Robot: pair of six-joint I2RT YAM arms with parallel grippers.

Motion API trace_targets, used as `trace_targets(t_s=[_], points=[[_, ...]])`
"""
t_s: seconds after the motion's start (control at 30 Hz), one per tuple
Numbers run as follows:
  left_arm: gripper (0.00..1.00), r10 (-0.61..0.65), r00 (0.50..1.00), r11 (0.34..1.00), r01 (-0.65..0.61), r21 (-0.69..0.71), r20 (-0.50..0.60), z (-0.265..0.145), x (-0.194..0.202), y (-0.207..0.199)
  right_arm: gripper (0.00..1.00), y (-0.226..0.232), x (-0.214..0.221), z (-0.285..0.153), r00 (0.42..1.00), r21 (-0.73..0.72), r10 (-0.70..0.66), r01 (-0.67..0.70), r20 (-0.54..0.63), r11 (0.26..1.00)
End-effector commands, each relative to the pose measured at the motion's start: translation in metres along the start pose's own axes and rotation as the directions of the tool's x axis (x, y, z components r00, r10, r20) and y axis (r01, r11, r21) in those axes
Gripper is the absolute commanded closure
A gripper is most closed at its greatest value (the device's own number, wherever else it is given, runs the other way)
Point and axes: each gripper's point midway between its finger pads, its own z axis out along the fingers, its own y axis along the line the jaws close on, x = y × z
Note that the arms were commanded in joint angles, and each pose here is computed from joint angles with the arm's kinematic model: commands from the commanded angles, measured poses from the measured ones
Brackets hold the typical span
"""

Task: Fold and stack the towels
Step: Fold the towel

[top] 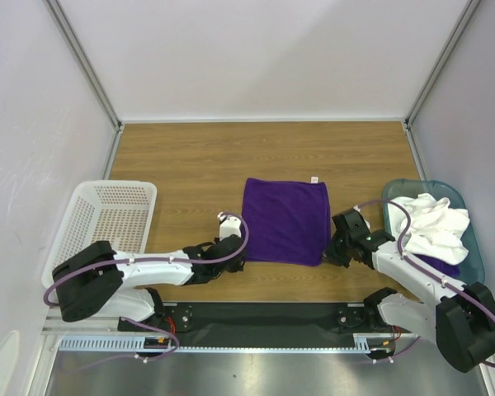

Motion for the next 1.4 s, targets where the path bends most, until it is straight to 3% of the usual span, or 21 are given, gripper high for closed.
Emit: trace_targets(t_s=[0.0,0.33,0.57,0.77,0.97,1.07,1.37], points=[[0.97,0.002,1.0,0.994,0.001,-0.108,0.022,-0.007,-0.004,0.023,1.0,0.021,-0.005,-0.007,1.0,-0.067,0.01,-0.009,0.017,0.998],[0.92,0.0,0.999,0.997,0.002,-0.079,0.032,-0.01,0.003,0.028,1.0,0.06,-0.032,-0.035,0.992,-0.113,-0.048,0.061,0.116,0.992],[0.67,0.006,0.999,1.0,-0.005,-0.007,0.048,-0.009,0.003,0.019,1.0,0.061,-0.031,-0.031,0.993,-0.102,-0.055,0.066,0.109,0.993],[0.6,0.008,0.999,0.999,-0.01,0.047,0.043,-0.008,0.002,0.005,1.0,0.065,-0.036,-0.039,0.99,-0.116,-0.055,0.07,0.131,0.991],[0.66,0.006,1.0,1.0,-0.006,0.017,0.02,-0.002,0.009,0.01,1.0,0.07,-0.04,-0.048,0.988,-0.134,-0.053,0.073,0.147,0.988],[0.71,-0.011,1.0,0.998,0.011,-0.062,-0.004,0.0,0.016,0.023,1.0,0.07,-0.042,-0.052,0.985,-0.133,-0.053,0.075,0.161,0.988],[0.93,-0.051,0.999,0.981,0.046,-0.19,-0.018,-0.003,0.02,0.043,1.0,0.054,-0.042,-0.051,0.982,-0.069,-0.077,0.09,0.17,0.994]])
